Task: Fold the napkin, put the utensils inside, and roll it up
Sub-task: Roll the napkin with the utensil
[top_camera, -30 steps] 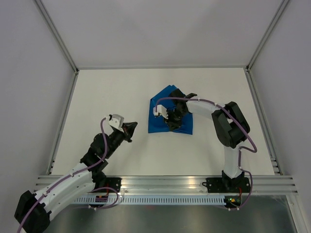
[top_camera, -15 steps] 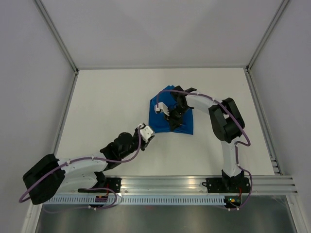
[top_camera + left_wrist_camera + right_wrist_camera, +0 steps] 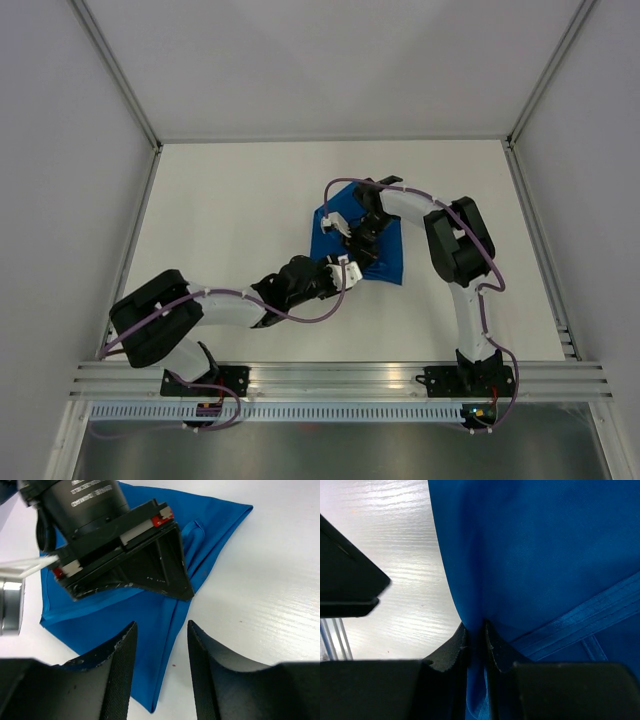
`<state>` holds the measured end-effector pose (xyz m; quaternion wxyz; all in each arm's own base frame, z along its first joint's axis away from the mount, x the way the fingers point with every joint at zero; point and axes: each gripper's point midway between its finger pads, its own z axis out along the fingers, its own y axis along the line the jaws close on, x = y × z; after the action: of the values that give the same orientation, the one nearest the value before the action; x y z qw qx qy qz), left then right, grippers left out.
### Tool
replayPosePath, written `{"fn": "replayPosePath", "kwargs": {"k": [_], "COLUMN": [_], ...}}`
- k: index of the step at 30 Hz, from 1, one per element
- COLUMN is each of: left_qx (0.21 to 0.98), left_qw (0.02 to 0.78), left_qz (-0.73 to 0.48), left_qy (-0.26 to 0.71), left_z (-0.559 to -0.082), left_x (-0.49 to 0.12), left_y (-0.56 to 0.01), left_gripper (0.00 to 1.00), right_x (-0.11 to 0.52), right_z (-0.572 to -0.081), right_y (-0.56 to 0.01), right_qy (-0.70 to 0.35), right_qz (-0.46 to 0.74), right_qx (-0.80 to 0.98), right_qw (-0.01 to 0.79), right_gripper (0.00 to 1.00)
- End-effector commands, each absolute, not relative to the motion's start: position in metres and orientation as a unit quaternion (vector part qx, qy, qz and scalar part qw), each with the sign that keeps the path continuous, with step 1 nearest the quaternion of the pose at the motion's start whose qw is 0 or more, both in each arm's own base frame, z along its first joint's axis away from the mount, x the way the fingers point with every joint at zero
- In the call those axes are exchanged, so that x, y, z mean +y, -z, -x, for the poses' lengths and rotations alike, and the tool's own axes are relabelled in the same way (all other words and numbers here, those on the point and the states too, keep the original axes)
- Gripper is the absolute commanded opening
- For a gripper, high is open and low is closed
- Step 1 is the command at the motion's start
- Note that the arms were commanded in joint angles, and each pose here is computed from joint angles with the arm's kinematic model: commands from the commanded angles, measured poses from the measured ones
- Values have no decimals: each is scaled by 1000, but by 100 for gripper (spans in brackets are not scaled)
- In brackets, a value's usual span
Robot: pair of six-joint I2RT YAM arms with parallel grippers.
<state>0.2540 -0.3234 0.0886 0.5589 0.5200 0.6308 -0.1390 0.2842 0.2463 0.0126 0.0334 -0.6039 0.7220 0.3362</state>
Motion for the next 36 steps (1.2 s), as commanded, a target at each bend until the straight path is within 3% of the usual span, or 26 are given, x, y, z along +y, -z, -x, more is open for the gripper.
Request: {"fn": "replayPosePath", "kwargs": {"k": [1,29,34,36], "left_qx": [575,553,561,561], "left_qw": [577,502,461,452], "left_qz": [-562,-662,-685,-689], "left_qy": [143,72,72,84], "left_z": [-255,-253,-247,-243], "left_x": [-351,-372,-369,-371], "left_y": [-103,-39,-20,-17], "left_gripper": [51,54,49,42], "right_x": [208,208,208,209], "right_z": [-263,-269,-272,-273], "right_y": [41,47,47,47], "right_qy": [-292,-314,-316,-316], "right_qz": [613,599,596,597], "right_qx": [731,732,733,733], "right_qw": [-64,-85,-84,-84], "right_gripper": [6,4,4,4]}}
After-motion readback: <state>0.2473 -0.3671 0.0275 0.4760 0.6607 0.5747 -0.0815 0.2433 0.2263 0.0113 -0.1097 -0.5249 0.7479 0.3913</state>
